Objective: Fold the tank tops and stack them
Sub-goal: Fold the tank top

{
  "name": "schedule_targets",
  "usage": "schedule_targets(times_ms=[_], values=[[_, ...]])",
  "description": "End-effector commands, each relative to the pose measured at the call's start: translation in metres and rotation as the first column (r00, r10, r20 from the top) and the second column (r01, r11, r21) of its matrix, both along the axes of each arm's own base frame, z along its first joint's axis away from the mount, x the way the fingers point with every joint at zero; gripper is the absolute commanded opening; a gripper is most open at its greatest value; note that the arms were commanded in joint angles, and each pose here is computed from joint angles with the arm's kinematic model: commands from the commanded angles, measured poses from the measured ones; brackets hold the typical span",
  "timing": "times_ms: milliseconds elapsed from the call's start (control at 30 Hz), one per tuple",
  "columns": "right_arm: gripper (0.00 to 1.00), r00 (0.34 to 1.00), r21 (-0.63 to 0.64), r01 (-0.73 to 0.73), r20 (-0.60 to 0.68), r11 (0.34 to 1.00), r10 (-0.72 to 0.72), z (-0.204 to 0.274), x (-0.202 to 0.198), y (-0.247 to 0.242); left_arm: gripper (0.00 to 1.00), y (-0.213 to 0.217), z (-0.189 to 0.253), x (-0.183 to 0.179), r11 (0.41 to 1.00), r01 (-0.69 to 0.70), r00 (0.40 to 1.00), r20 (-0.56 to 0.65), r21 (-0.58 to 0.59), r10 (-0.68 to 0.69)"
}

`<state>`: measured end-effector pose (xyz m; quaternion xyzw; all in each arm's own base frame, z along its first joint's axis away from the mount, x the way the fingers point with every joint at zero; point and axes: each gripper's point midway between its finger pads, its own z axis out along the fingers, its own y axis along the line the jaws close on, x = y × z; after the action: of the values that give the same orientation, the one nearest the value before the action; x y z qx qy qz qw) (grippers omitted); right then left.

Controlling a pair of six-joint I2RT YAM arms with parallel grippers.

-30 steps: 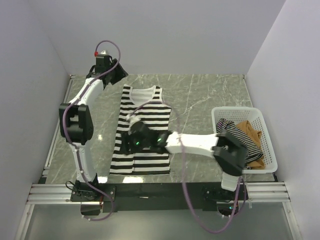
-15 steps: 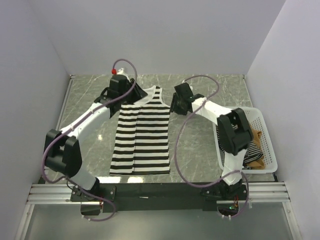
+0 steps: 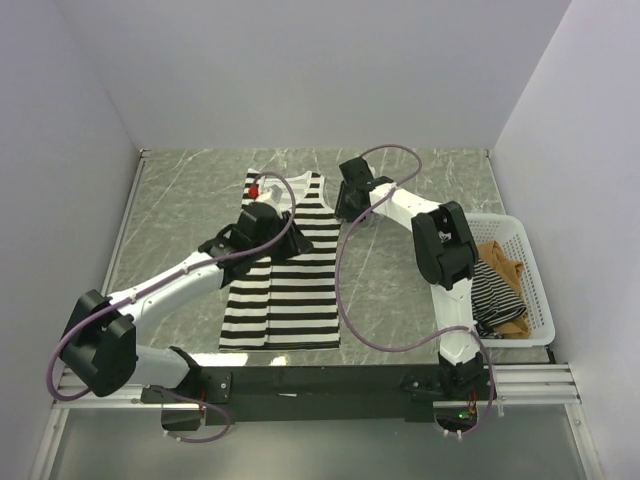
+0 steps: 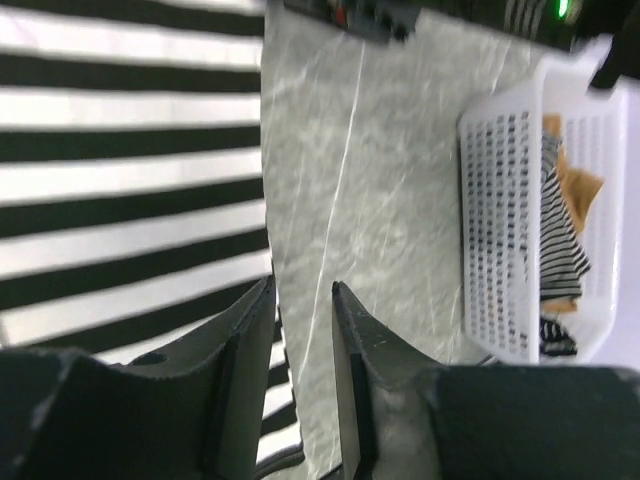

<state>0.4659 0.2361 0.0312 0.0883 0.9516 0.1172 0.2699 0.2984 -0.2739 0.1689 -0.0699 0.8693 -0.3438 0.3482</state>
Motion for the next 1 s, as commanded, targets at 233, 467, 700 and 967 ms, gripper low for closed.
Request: schedule_targets(times_ms=[233, 467, 700, 967], values=[[0.07, 1.0, -0.06, 0.021, -0.008, 0.998, -0.021, -0.014, 0.001, -0.01, 0.34, -0.031, -0.002, -0.049, 0.998, 0.064, 0.998, 0.022, -0.001, -0.064], [0.0, 0.998, -0.056, 0.066, 0.009, 0.996, -0.066, -0.013, -0.016, -0.031, 0.38, -0.05, -0.046, -0.093, 0.983, 0.137, 0.99, -0.038, 0.12, -0.134], [0.0, 0.993, 0.035, 0.119, 0.022, 0.992, -0.12, -0.007, -0.053, -0.055, 0.39, -0.07, -0.072, -0.14, 0.951, 0.216, 0.976, -0.066, 0.22, -0.206], [0.0, 0.99, 0.078, 0.136, 0.033, 0.988, -0.139, -0.001, -0.067, -0.065, 0.34, -0.078, -0.107, -0.187, 0.879, 0.228, 0.973, -0.125, 0.419, -0.193]])
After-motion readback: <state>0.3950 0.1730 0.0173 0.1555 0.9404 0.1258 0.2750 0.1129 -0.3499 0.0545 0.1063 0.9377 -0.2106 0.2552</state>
